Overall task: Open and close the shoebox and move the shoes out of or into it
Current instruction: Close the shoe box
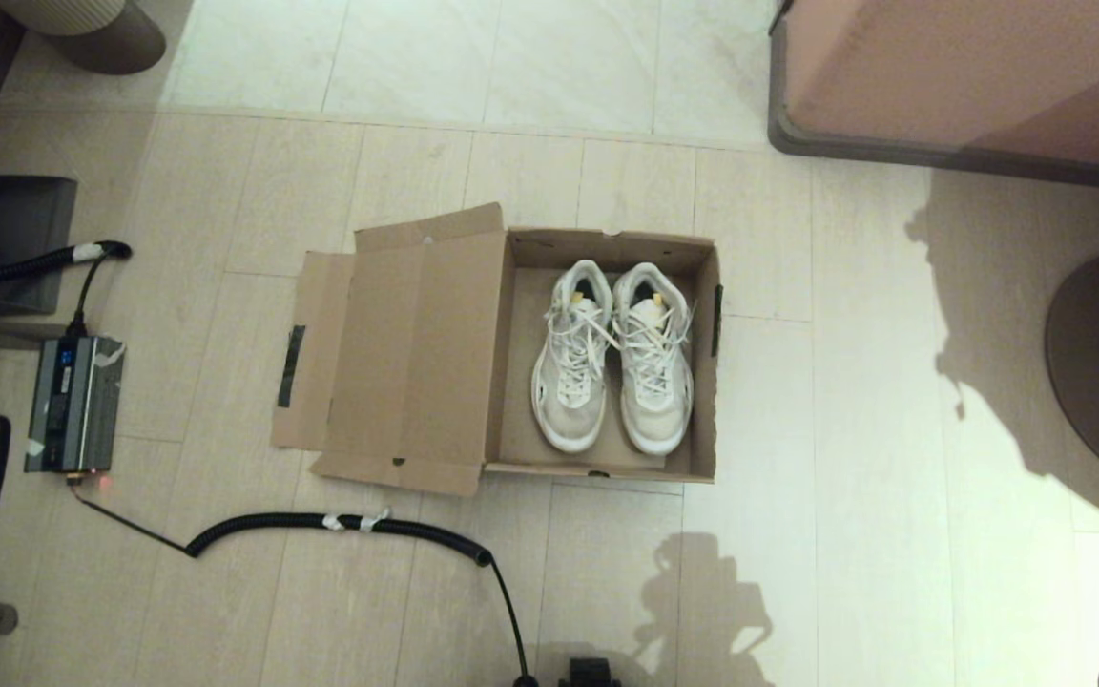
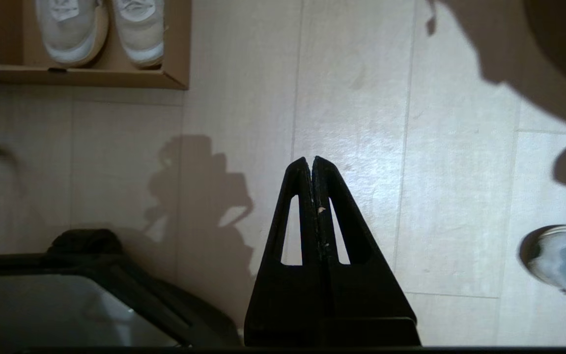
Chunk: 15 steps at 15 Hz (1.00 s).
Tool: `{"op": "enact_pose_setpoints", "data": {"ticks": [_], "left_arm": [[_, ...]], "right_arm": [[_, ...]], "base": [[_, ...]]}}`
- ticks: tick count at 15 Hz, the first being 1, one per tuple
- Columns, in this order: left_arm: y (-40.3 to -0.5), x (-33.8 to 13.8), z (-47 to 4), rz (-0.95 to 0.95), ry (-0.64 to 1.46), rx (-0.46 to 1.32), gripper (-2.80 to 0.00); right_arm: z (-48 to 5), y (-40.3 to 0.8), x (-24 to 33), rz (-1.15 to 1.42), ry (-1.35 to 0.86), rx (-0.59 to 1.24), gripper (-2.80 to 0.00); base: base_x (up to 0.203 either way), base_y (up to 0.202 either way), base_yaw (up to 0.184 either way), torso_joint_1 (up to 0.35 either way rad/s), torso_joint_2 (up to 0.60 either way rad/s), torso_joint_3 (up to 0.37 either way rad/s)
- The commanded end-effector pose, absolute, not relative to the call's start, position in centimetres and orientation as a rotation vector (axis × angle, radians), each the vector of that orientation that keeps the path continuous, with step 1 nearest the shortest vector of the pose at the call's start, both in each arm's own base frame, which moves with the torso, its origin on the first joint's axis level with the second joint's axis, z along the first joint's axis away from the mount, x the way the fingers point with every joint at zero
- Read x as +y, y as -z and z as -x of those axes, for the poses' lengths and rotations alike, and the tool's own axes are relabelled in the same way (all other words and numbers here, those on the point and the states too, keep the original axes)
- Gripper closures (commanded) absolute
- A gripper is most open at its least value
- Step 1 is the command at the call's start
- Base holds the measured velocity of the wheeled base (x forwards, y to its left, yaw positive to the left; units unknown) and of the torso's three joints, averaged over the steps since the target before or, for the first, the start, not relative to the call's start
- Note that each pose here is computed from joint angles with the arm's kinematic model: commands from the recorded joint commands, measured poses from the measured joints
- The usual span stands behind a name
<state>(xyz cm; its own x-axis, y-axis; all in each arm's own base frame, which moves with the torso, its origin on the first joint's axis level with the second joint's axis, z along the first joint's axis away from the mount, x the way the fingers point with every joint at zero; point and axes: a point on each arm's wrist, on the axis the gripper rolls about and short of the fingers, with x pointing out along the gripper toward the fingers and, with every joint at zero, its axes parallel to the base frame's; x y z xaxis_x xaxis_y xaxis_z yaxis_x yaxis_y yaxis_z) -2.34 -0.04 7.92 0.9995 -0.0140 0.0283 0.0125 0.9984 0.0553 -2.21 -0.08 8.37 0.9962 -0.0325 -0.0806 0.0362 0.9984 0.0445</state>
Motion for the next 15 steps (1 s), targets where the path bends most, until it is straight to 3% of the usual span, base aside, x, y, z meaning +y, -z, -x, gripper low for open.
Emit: {"op": "enact_pose_setpoints", "data": {"ticks": [1,4,6,8,9,12,15], "left_arm": [[-9.6,-0.1,2.8,-0.052,0.016,-0.074,0.0],[-16.0,-0.1,2.0,0.044,0.029,-0.053,0.0],[-22.4,-0.1,-1.2,0.204,0.028,0.0,0.0],[-26.0,-0.1,-6.2,0.333,0.015,0.095,0.0],[-26.5,-0.1,-8.9,0.382,0.012,0.158,-2.8],[-25.4,0.6,-15.9,0.489,0.01,0.316,-2.8],[-22.4,4.5,-22.5,0.57,0.008,0.343,-2.8]], "right_arm": [[2.5,-7.7,-0.1,-0.05,0.032,0.044,0.0],[2.5,-7.7,-0.1,-0.061,0.037,0.042,0.0],[2.5,-7.7,-0.1,-0.062,0.038,0.042,0.0],[2.5,-7.7,-0.1,-0.062,0.037,0.042,0.0],[2.5,-7.7,-0.1,-0.064,0.037,0.042,0.0],[2.5,-7.7,-0.1,-0.073,0.038,0.04,0.0],[2.5,-7.7,-0.1,-0.082,0.042,0.04,0.0]], "base": [[0.0,0.0,0.0,0.0,0.0,0.0],[0.0,0.0,0.0,0.0,0.0,0.0],[0.0,0.0,0.0,0.0,0.0,0.0],[0.0,0.0,0.0,0.0,0.0,0.0],[0.0,0.0,0.0,0.0,0.0,0.0],[0.0,0.0,0.0,0.0,0.0,0.0],[0.0,0.0,0.0,0.0,0.0,0.0]]}}
